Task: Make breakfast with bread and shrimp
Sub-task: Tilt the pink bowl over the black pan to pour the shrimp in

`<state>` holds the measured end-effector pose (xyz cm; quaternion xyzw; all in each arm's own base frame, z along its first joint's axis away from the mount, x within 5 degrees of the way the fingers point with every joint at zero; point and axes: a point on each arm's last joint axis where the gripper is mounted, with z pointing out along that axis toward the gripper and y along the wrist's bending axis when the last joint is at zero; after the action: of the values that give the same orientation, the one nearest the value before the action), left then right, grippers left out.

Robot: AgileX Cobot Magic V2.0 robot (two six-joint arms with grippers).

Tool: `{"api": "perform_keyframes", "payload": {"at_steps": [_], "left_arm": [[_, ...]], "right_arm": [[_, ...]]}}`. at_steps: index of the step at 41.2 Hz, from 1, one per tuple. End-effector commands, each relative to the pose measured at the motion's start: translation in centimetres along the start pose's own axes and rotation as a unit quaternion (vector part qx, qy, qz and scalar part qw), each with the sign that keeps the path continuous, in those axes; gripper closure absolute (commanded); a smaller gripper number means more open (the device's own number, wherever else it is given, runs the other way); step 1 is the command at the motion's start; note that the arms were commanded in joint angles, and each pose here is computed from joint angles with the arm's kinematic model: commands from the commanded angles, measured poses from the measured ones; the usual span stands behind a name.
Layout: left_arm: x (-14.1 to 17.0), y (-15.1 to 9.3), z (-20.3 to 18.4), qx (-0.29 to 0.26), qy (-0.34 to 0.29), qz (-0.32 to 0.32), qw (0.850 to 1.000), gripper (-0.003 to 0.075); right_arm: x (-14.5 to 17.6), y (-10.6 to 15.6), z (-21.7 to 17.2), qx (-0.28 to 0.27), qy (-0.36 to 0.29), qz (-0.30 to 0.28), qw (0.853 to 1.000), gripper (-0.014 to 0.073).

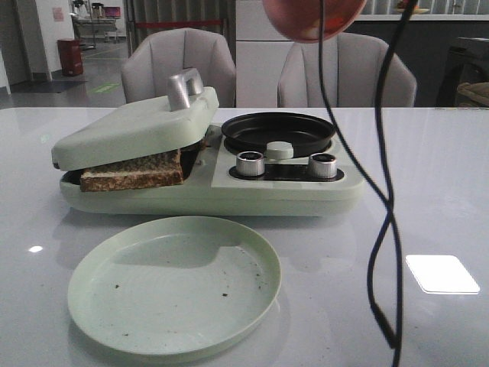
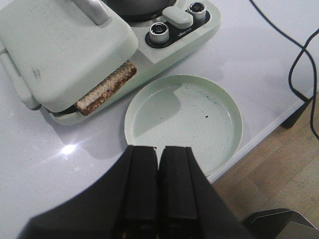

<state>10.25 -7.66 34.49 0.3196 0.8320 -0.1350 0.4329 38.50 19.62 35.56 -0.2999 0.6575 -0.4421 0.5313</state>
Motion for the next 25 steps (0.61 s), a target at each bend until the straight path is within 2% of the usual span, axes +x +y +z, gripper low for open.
{"api": "perform_keyframes", "payload": {"at_steps": [1, 6, 11, 25], "left_arm": [[-1.3, 0.0, -0.6, -0.001, -0.051, -0.005, 0.999, 0.0619], [-1.3, 0.0, -0.6, -0.001, -0.051, -0.005, 0.999, 0.0619], [-1.3, 0.0, -0.6, -0.001, -0.051, -0.005, 0.999, 0.0619], [-1.3, 0.0, -0.6, -0.001, -0.051, -0.005, 0.999, 0.0619]], "right_arm": [[-1.3, -3.1, -0.7, 0.08, -0.026, -0.006, 0.996, 0.0545], [-1.5, -1.8, 0.1, 0.086, -0.011, -0.011, 0.996, 0.0545], [-1.9, -1.9, 0.5, 0.096, -0.005, -0.004, 0.995, 0.0545], [-3.5, -6.6, -0.4, 0.155, 0.002, 0.039, 0.987, 0.0545]]}}
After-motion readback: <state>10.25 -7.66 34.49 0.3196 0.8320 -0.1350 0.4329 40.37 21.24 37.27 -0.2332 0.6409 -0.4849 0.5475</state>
